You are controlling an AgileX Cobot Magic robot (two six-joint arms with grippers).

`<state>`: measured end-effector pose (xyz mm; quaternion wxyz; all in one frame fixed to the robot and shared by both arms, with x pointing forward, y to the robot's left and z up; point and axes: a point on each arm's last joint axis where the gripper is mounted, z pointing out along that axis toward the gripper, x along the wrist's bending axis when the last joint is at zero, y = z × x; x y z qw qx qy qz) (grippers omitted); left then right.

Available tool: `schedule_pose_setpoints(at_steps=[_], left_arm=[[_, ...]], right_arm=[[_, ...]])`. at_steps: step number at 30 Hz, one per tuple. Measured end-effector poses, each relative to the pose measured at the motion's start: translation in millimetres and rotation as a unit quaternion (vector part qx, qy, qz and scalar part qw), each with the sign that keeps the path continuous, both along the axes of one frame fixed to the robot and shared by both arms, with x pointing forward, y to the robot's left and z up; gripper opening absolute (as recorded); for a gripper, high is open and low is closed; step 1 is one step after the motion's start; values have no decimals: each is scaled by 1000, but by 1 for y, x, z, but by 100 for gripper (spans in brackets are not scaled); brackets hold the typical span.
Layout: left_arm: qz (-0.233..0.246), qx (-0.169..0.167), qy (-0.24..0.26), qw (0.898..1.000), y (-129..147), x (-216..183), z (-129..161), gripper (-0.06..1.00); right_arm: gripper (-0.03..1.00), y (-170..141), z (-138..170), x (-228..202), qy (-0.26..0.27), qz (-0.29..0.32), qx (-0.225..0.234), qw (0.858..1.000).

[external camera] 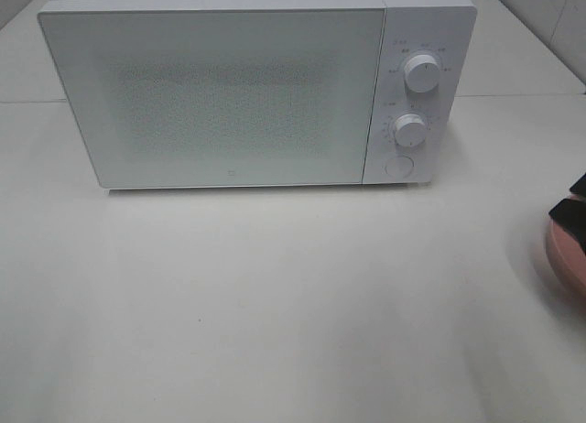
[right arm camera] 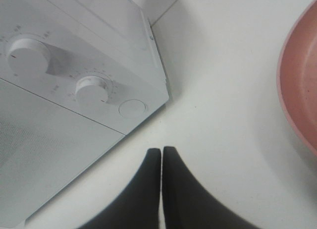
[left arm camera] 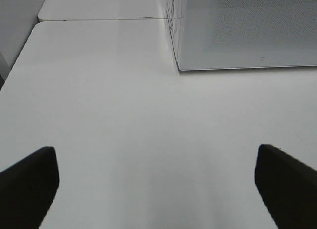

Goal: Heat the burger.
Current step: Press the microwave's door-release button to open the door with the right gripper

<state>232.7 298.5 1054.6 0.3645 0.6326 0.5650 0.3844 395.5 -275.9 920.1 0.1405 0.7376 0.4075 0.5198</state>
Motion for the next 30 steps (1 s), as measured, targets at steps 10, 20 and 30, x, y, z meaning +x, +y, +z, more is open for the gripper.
schedule_pose_setpoints(at_steps=[10,20,30], left_arm=[[0,0,0,1000,0,0,0,100],[0,0,0,1000,0,0,0,100],[0,0,0,1000,0,0,0,100]], right_arm=[[0,11,-13,29,12,16,26,999],[0,58,-24,55,41,-2,97,994],[0,87,-35,73,69,-41,195,978]])
